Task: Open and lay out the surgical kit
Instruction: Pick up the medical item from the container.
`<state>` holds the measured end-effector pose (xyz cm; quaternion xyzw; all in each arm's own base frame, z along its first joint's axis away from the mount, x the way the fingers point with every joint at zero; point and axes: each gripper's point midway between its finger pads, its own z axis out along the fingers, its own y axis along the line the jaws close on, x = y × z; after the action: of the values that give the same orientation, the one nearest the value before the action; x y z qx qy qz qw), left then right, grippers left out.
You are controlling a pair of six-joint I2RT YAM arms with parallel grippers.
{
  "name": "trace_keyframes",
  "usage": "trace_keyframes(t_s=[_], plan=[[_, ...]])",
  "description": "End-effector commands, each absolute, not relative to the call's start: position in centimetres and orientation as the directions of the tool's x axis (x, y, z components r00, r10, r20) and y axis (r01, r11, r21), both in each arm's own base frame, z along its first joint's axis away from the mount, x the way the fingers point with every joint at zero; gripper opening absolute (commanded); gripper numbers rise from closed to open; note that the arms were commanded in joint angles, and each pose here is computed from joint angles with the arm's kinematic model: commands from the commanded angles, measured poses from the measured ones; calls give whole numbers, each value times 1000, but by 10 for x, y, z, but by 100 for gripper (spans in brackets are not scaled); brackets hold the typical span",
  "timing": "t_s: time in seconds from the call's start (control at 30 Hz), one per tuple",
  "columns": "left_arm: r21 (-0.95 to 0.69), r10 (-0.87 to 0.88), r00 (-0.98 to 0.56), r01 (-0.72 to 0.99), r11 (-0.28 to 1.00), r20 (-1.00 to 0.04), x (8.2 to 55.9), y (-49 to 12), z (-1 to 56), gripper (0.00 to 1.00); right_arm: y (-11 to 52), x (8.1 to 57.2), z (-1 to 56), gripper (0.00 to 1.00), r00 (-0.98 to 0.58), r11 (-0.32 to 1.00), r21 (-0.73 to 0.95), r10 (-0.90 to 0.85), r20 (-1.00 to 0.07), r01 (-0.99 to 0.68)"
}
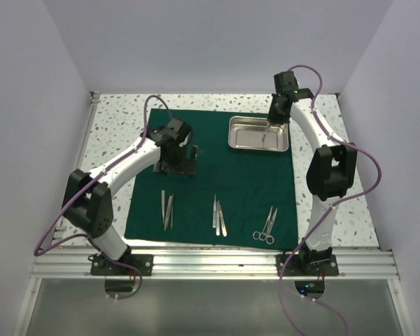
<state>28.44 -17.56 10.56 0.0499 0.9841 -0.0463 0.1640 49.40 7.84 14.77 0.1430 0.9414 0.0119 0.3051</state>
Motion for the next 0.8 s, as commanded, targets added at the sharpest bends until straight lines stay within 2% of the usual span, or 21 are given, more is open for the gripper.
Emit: trace_keyframes(t_s=[0.0,0.07,0.1,0.13,0.2,0.23,0.33,0.57,0.77], plan=[[-106,85,-909,140,984,-408,324,-201,115,96,74,492,174,0,-749,960,116,271,-604,254],[-137,86,-871,172,976,-484,357,-222,135,96,75,493,170,0,-754,960,116,273,-598,255],[-116,123,-866,203,972,-485,368,-231,126,96,76,493,169,0,-754,960,117,273,-597,254],[-132,119,-828,227,965,-548,390,-246,150,96,76,494,170,0,-752,958,124,279,-598,257],[-112,156,-824,256,960,-544,410,-262,142,96,77,496,178,0,-743,958,131,282,-607,256],[-130,140,-788,268,955,-600,428,-274,168,96,77,496,183,0,-738,957,136,284,-612,256],[-129,149,-774,285,950,-615,442,-285,175,96,76,495,202,0,-725,957,140,285,-627,255],[-100,183,-775,301,948,-605,429,-274,157,96,69,459,261,0,-687,957,165,285,-669,237],[-82,197,-768,307,948,-610,414,-260,149,96,68,405,287,0,-728,959,180,282,-625,216]])
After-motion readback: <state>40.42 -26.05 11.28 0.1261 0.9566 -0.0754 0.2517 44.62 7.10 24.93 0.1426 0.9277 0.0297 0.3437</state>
